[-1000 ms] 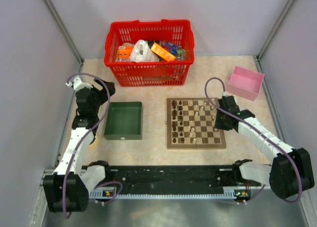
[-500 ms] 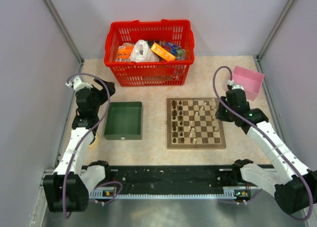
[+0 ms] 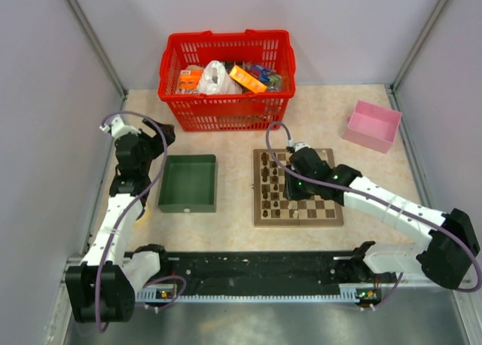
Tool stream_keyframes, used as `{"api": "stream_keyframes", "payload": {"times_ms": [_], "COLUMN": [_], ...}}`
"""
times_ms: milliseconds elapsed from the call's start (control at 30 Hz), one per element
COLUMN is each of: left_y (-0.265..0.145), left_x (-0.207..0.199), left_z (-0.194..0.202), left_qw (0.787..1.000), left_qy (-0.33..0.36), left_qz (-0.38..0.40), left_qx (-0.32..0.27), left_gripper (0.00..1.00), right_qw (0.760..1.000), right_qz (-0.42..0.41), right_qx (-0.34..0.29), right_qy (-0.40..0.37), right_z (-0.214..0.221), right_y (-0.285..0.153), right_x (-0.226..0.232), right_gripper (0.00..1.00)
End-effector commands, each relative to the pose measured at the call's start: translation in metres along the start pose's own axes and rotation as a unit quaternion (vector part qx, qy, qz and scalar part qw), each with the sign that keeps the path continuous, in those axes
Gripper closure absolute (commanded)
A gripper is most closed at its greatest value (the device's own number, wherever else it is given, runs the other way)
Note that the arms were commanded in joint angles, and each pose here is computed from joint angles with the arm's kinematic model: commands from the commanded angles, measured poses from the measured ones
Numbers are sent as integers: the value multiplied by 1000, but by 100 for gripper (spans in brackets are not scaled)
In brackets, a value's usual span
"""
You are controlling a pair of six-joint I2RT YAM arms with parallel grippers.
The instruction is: Set up the chess pieces on the board
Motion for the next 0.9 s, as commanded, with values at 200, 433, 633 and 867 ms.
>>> {"api": "stream_keyframes", "payload": {"times_ms": [200, 433, 633, 867], "left_y": [2, 1, 1, 1], "left_x": [-6, -5, -4, -3], "left_z": [-8, -7, -7, -6], "left_qw": [1000, 1000, 1000, 1000], "left_qy": [0, 2, 3, 4], "left_qz": [20, 18, 15, 14], "left_qx": [-18, -17, -18, -17], "left_gripper": [1, 1, 1, 1], "right_qw": [998, 997, 997, 997], "right_qz": [-29, -15, 2, 20], "right_qx": [42, 67, 65, 63], "right_qy": [-29, -40, -44, -41], "right_z": [22, 35, 35, 37], "right_y": [28, 40, 41, 42], "right_x": [36, 41, 38, 34], "right_gripper": [72, 70, 70, 70]}}
Point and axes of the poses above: each gripper's point midway between its finger pads, its own y axis out along the fingers, its own x axis along the line the jaws close on, z = x × y, the point moved 8 cm from there along -y, back along the fingers, and after that the axes turned 4 degrees about -y, right-handed, at the moved point
